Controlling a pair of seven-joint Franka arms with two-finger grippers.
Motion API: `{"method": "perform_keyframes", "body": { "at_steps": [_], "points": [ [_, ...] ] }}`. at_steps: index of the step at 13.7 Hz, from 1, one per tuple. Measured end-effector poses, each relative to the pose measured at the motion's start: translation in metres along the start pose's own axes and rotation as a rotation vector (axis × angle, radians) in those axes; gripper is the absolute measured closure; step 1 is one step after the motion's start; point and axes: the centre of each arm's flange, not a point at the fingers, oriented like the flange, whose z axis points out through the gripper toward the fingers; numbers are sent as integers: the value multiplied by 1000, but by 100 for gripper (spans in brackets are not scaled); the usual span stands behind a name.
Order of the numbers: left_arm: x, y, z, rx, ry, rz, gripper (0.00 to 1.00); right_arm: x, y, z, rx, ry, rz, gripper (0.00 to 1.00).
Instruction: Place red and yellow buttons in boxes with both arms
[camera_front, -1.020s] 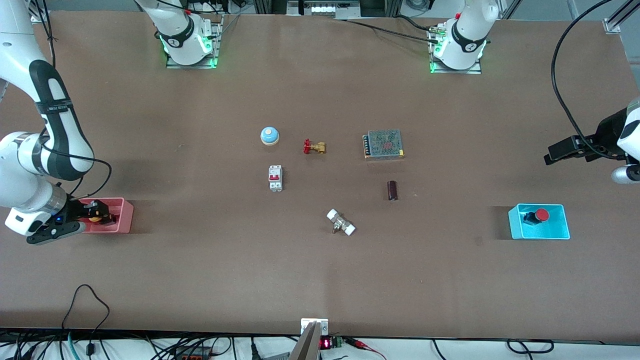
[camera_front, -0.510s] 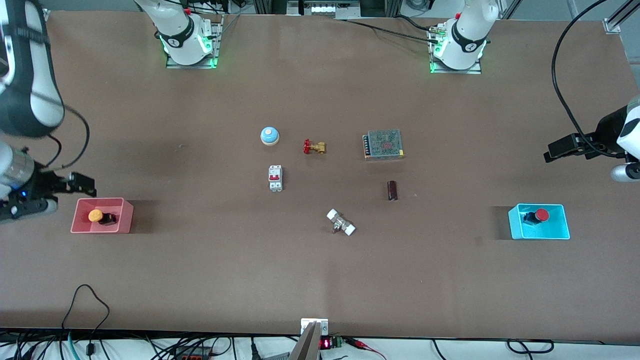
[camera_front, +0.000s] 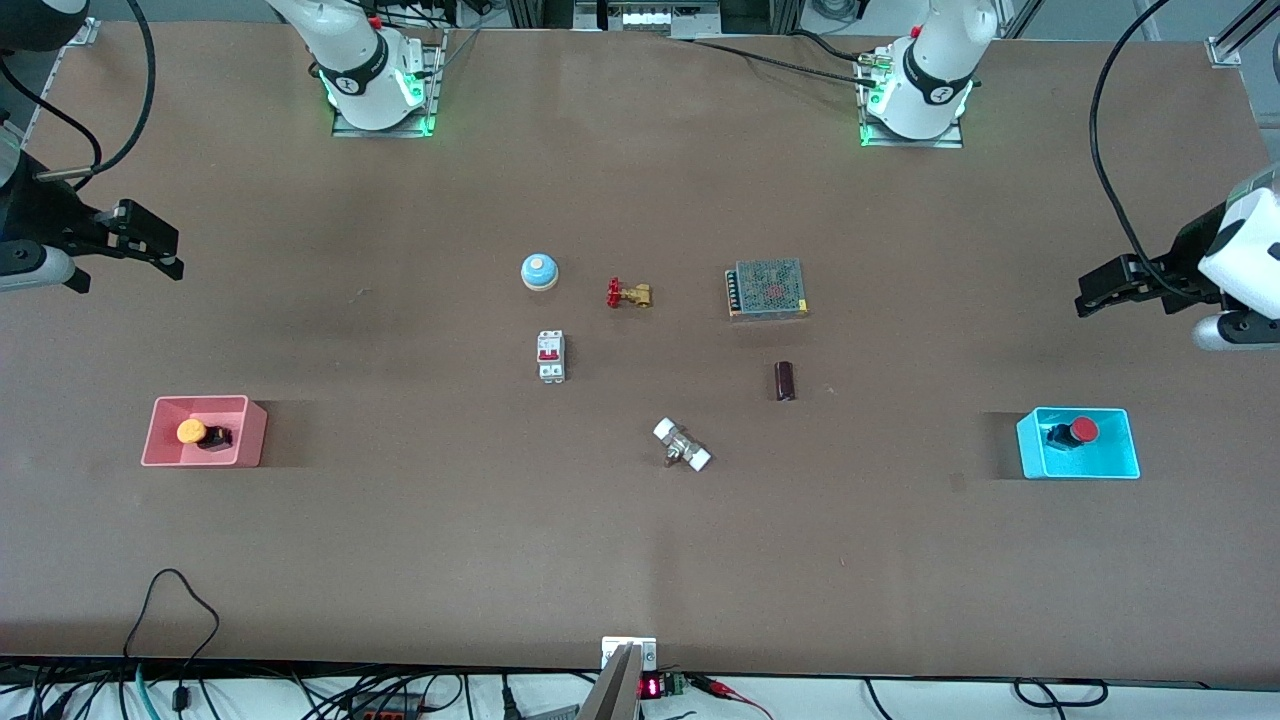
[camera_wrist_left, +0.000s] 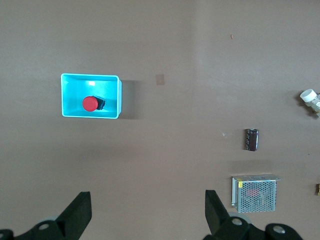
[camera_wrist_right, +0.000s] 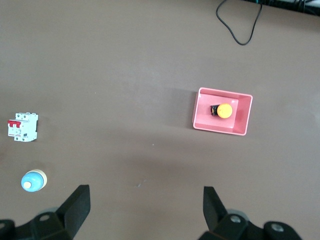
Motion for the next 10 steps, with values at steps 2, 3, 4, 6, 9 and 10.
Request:
{"method": "perform_keyframes", "body": {
  "at_steps": [2, 3, 4, 6, 9, 10],
  "points": [
    [0, -8, -1, -1, 1, -13, 0, 2, -2, 10, 2, -19, 3, 0],
    [0, -10, -1, -1, 1, -17, 0, 3, -3, 14, 3, -28, 2, 0],
    [0, -11, -1, -1, 1, -17, 0, 3, -5, 16, 4, -39, 2, 0],
    [0, -10, -1, -1, 1, -17, 0, 0, -6, 18, 7, -64, 4, 0],
    [0, -10, -1, -1, 2, -17, 0, -2, -6, 19, 9, -81, 5, 0],
    [0, -10, -2, -1, 2, -16, 0, -2, -6, 19, 9, -82, 6, 0]
  ]
}}
